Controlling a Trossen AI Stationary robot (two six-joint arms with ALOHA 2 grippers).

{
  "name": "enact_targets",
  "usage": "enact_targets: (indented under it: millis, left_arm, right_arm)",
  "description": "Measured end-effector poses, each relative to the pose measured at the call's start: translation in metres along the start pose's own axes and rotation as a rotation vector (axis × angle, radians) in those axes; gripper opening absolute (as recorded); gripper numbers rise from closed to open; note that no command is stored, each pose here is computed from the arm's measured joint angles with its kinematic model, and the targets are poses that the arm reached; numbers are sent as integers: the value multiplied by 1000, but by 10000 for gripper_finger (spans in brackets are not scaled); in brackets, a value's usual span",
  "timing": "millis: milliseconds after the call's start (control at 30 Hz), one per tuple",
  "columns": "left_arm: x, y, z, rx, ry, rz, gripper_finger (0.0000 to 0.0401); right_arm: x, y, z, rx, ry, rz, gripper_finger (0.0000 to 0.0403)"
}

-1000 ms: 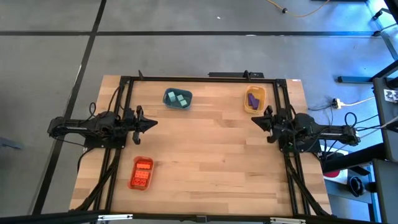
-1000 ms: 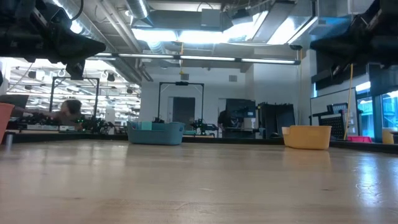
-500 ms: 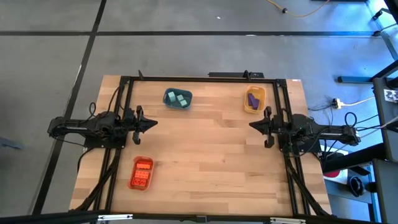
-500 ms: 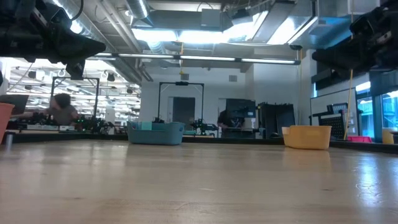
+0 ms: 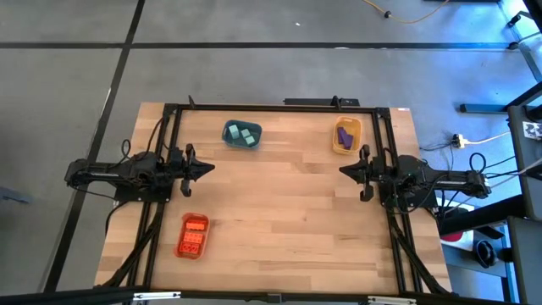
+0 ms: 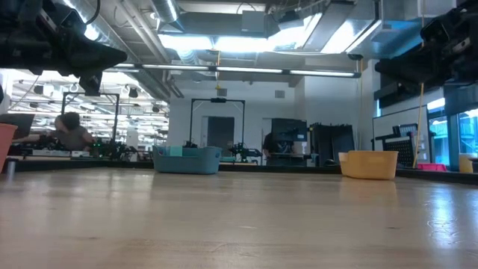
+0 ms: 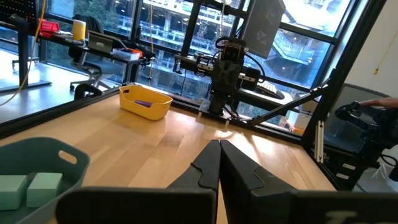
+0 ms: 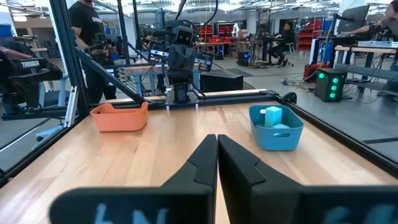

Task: Sort & place blocks by color
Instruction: Return to Home Position

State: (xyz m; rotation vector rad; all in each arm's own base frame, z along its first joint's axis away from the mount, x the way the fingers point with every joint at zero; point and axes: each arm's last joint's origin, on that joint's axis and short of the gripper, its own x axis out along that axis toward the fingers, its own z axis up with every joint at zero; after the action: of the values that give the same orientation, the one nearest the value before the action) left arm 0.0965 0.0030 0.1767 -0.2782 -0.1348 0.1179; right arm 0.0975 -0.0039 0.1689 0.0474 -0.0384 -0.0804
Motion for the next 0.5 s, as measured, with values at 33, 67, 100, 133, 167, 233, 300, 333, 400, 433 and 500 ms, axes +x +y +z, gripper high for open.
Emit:
enact_targets:
  millis: [33, 67, 100, 133, 167, 233, 300, 333, 400, 433, 500]
  left_arm:
    - [0, 0, 0, 0, 1, -1, 0]
    - [0, 0, 0, 0, 1, -2, 0]
    - [0, 0, 0, -1, -3, -2, 0]
    - [0, 0, 1, -2, -8, -4, 0]
    - [0, 0, 1, -2, -9, -4, 0]
    - [0, 0, 0, -1, -4, -3, 0]
    - [0, 0, 0, -1, -4, -3, 0]
    - [0, 0, 0, -1, -4, -3, 0]
    - [0, 0, 0, -1, -2, -2, 0]
    - [0, 0, 0, 0, 2, -1, 0]
    - [0, 0, -2, 3, 19, 4, 0]
  right_arm:
    - [0, 0, 0, 0, 0, 0, 16]
    - [0, 0, 0, 0, -3, 0, 16]
    - [0, 0, 1, 0, -7, 0, 16]
    - [0, 0, 1, -1, -11, 1, 16]
    - [0, 0, 1, -1, -8, 0, 16]
    - [0, 0, 1, -1, -7, 0, 16]
    - [0, 0, 1, -1, -7, 0, 16]
    - [0, 0, 1, -1, -7, 0, 16]
    - [0, 0, 1, -1, -8, 0, 16]
    - [0, 0, 1, -1, -7, 0, 16]
    - [0, 0, 1, -2, -8, 0, 16]
